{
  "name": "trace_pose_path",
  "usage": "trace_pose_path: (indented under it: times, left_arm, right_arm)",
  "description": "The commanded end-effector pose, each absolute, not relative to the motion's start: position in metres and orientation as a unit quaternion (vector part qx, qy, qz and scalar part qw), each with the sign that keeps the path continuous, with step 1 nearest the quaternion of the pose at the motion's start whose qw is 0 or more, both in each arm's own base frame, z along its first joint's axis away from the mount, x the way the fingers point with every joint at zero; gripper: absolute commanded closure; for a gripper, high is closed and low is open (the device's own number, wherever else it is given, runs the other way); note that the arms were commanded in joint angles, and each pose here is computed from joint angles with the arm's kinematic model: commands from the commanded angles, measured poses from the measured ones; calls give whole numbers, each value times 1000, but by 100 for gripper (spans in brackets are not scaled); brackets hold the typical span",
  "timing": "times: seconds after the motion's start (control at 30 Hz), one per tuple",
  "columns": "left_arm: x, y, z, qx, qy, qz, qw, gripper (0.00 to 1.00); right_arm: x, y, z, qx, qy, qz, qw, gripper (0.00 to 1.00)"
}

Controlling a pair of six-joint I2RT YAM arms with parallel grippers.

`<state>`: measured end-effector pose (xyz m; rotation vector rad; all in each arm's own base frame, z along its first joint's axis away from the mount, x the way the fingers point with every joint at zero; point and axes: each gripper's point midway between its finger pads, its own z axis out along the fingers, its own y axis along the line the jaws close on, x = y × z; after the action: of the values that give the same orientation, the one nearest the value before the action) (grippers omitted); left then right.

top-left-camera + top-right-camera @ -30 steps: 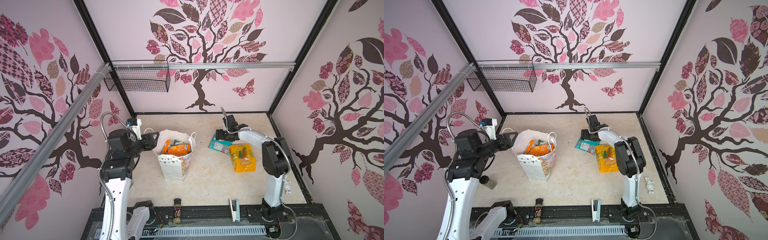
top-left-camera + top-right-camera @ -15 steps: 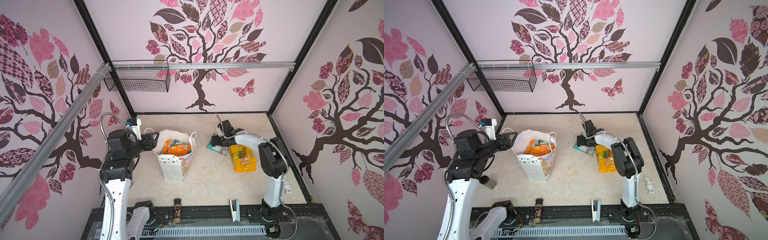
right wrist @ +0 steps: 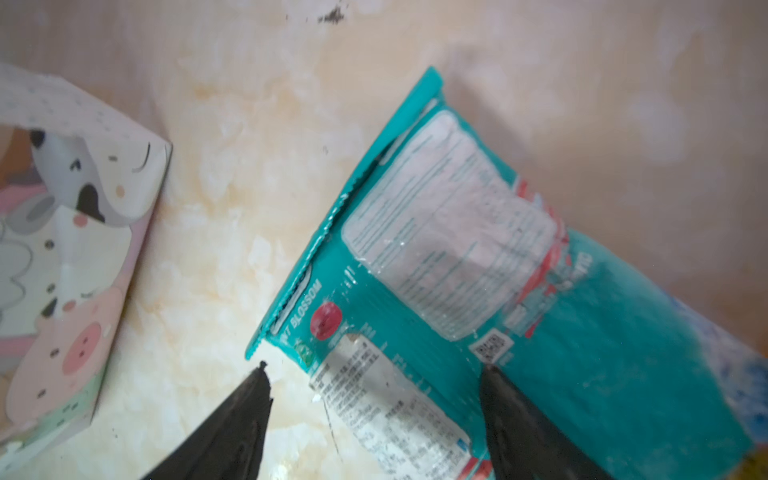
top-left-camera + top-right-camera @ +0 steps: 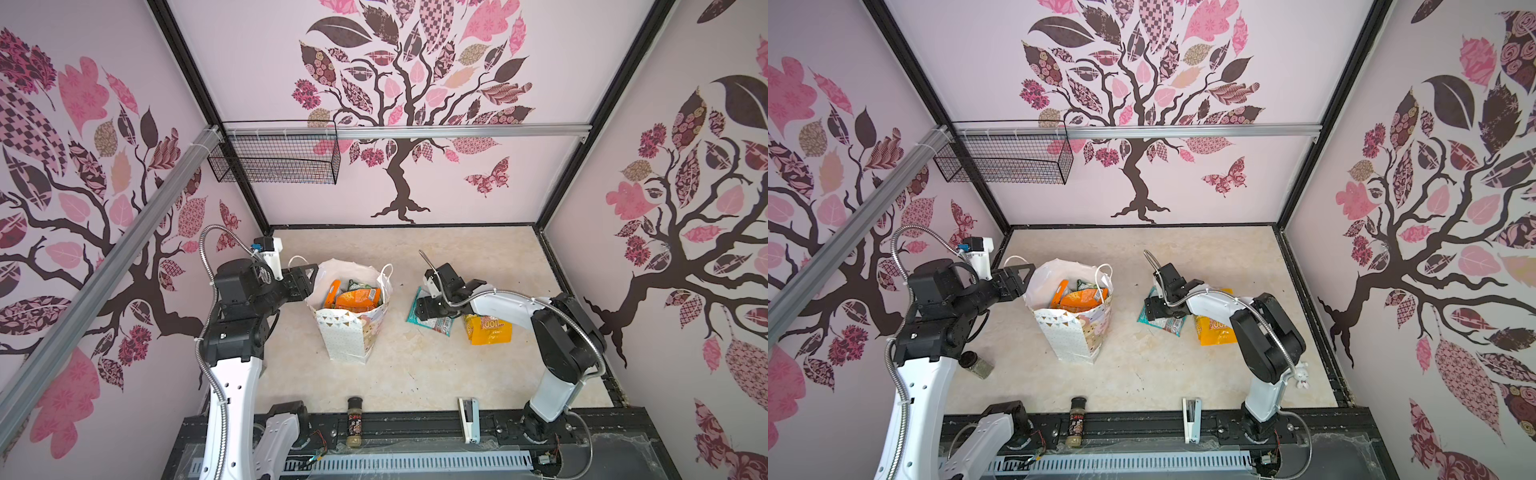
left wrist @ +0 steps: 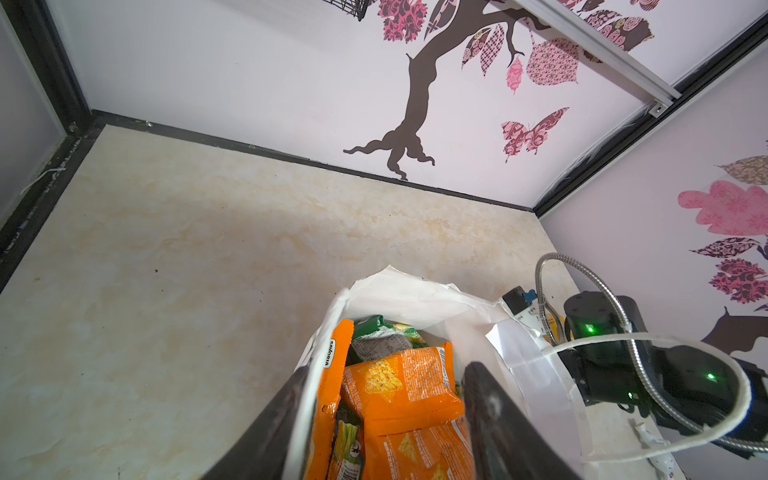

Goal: Place the snacks into the paper bag

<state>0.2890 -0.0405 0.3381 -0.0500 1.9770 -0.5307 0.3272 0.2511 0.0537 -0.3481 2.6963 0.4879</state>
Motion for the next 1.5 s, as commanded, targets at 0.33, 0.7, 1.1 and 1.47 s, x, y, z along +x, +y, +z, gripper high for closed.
trace_pose_path:
  times: [0.33, 0.7, 1.1, 1.47]
  left_arm:
    - [286, -36, 336, -16, 822, -203, 532, 41]
    - [287, -36, 336, -16, 821, -203, 533, 47]
    - [287, -37, 336, -14, 821, -207, 532, 54]
    - [287, -38, 335, -12, 822, -208, 531, 72]
  right_arm:
    - [281, 197, 124, -71, 951, 150, 261, 22]
    - [234, 178, 98, -9, 939, 220, 264, 35]
    - [233, 183, 59, -19, 939, 227, 256, 38]
    - [247, 186, 41, -53, 947, 192, 252, 37]
